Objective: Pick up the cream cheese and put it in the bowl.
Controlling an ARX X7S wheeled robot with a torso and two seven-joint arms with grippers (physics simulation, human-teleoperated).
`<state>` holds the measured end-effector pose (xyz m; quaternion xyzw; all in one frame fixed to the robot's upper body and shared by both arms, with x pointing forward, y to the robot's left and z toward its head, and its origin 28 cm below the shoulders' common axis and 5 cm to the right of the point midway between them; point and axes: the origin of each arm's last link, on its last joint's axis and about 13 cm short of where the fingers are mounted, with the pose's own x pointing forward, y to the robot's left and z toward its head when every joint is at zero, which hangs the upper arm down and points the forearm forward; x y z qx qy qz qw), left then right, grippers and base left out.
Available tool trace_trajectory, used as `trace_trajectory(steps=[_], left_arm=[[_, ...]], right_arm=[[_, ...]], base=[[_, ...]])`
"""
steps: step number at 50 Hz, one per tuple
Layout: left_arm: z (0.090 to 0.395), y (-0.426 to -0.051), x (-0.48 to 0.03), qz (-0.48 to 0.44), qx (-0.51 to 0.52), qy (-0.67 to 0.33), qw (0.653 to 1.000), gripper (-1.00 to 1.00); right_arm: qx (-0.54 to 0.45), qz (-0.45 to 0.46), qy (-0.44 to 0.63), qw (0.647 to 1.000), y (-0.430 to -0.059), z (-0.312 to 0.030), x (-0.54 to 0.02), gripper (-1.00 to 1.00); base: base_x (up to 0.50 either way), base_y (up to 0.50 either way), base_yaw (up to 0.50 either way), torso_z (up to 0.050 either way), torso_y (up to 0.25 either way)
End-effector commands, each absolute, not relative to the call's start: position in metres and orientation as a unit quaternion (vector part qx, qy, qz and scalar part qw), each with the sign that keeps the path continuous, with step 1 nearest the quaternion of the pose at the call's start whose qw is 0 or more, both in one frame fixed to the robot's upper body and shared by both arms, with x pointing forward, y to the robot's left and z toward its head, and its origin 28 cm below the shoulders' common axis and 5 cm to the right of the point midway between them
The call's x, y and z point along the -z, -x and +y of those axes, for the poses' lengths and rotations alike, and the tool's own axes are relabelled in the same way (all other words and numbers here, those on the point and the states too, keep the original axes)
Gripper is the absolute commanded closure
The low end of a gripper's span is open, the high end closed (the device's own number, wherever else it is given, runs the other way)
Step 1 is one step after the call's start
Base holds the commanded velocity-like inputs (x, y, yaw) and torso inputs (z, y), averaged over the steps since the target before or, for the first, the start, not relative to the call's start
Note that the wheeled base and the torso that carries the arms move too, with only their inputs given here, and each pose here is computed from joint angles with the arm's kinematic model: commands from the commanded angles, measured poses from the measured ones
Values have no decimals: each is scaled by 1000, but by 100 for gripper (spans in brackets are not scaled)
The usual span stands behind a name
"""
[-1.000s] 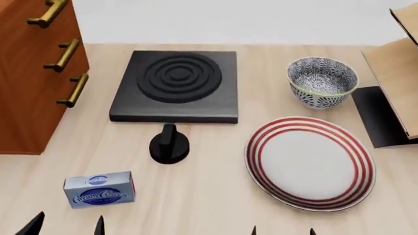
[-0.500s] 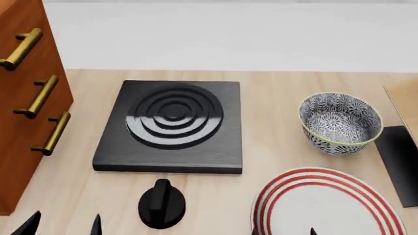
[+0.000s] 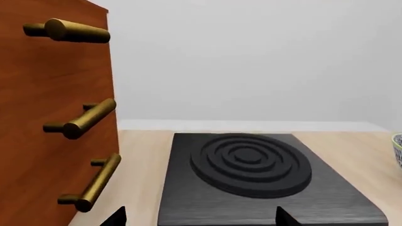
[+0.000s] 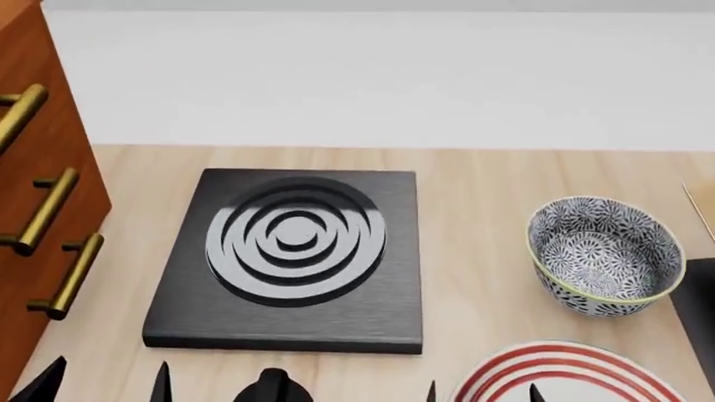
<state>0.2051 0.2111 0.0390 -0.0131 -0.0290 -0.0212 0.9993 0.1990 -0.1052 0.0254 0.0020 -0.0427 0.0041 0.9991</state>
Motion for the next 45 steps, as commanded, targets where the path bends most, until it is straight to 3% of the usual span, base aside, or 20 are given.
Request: trace_trajectory(steps=[1,12,16,35,45], left_arm=[[212,-204,-41,-31,24,18,999,-100],[219,-209,-73,-50,24,13,998,-100],[223,-212,-110,-99,21,-4,995,-100],[234,-245,-259,-125,29,4,992,-100],[235,-236,-283,-139,28,-11,990,-100]], right_arm=[[-2,-45,-7,999,-198,-107,-26,-100],[-7,-86,22,996,-198,-109,-56,-100],[-24,-100,27,994,-202,-110,-83,-100],[-12,-159,33,987,-233,-130,-227,-100],[-5,-164,32,986,-227,-135,-235,-100]], base=[[355,0,0,0,0],[0,0,0,0,0],[0,0,0,0,0],[0,0,0,0,0],[1,0,0,-1,-225]])
